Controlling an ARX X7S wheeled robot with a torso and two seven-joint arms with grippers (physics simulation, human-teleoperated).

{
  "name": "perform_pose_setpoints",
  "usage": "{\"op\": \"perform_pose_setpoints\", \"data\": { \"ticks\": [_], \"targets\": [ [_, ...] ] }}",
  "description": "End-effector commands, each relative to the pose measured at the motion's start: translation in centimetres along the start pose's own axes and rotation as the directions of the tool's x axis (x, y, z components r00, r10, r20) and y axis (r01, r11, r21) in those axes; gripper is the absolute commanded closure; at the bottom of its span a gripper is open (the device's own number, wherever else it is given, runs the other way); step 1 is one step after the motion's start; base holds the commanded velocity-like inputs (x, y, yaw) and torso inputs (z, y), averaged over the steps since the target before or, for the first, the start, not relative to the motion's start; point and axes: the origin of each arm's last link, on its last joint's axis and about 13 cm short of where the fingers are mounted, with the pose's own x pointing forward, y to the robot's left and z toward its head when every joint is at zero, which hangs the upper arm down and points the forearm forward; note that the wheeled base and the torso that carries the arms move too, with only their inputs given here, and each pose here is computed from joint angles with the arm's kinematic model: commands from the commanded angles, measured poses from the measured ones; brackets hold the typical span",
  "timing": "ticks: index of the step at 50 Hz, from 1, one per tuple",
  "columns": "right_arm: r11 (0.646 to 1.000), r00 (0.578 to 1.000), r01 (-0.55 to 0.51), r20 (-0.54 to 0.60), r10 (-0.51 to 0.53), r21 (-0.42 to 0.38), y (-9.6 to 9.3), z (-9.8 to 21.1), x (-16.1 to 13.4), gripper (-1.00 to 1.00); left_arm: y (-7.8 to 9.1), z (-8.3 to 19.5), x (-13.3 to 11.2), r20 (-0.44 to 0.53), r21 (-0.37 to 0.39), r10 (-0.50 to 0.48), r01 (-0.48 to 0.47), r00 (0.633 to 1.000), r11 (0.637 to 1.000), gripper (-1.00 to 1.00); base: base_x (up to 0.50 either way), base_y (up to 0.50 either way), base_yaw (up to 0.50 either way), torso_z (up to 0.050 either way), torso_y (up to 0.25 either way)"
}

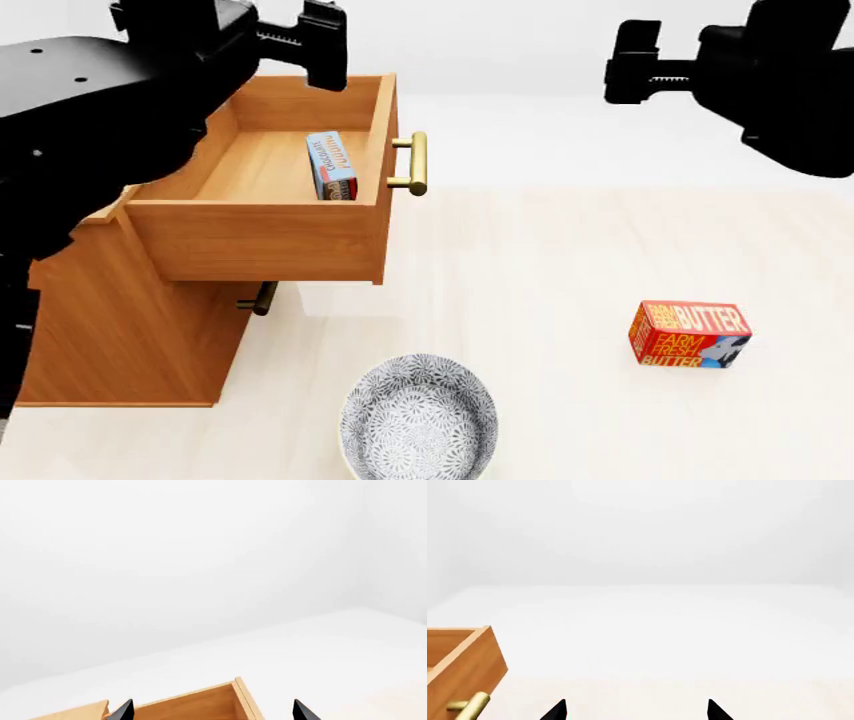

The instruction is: Put the chocolate pudding in the top drawer of the cabinet and close it.

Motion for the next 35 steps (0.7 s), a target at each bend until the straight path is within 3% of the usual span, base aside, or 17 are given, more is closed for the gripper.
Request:
{"op": "perform_pose_setpoints", "data": {
  "ticks": [1,18,35],
  "targets": [
    [0.996,0.996,0.091,-0.016,-0.091,0.012,-2.8,-2.0,-2.7,-1.0,-3.2,-0.8,0.4,-0.001,-0.008,-0.104,0.104,0.995,0.995,-1.0,0.0,0.0,0.0,0.0,0.0],
    [0.977,0.977,0.21,-0.038,-0.208,0.045,-6.0,-4.8,-5.4,-1.0,-9.2,-2.4,-0.6,-0.02,-0.028,-0.282,0.281,0.959,0.959,-1.0,0.0,0.0,0.0,0.0,0.0],
    [0.964,0.965,0.26,-0.055,-0.257,0.061,-6.9,-5.8,-6.4,-1.0,-14.6,-5.2,-2.6,-0.059,-0.049,-0.434,0.432,0.899,0.901,-1.0,0.0,0.0,0.0,0.0,0.0]
  ]
}}
